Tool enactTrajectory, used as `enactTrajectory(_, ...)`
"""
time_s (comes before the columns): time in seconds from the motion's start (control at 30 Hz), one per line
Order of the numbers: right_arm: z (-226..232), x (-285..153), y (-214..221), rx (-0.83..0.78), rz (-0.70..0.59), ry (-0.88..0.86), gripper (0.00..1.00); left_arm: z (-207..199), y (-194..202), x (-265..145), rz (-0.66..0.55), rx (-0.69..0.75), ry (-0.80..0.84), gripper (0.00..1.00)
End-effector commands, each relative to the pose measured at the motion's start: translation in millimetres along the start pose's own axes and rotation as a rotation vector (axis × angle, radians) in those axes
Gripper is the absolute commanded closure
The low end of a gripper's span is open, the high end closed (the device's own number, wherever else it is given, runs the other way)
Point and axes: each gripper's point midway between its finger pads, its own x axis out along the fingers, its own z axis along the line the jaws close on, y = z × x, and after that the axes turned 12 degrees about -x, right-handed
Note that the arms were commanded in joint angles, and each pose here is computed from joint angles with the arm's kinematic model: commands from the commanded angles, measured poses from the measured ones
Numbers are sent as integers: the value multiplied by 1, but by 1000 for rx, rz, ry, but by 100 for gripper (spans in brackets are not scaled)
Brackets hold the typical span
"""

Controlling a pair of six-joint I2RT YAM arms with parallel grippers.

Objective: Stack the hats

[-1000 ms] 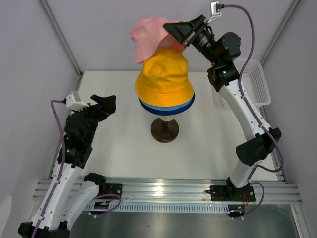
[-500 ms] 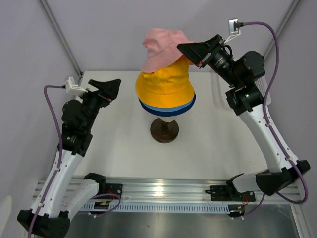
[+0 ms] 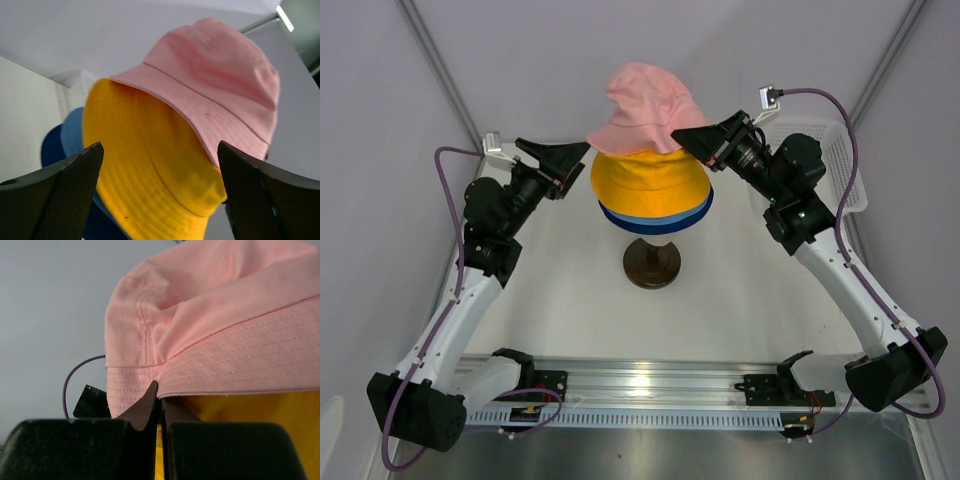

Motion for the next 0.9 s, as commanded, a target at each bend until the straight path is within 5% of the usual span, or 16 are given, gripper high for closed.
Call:
enactTrajectory(0.0,27,-12,-16,6,-69,-63,100,-62,10,-12,81,-36,179,2)
enactTrajectory(0.4,26,-11,-10,2,-57,-72,100,-71,15,0,121,-115,196,4)
enactTrajectory(0.53,28,-11,-10,-2,-58,-78,100,-80,17,9,134,-129,229,12)
enactTrajectory(0.73,29,-13,-12,-8,-66,-76,100,-87,19,27,136,-145,231,42)
enactTrajectory(0.87,27,-16,-16,-27,-83,-54,100,-87,20,35,126,-161,240,97)
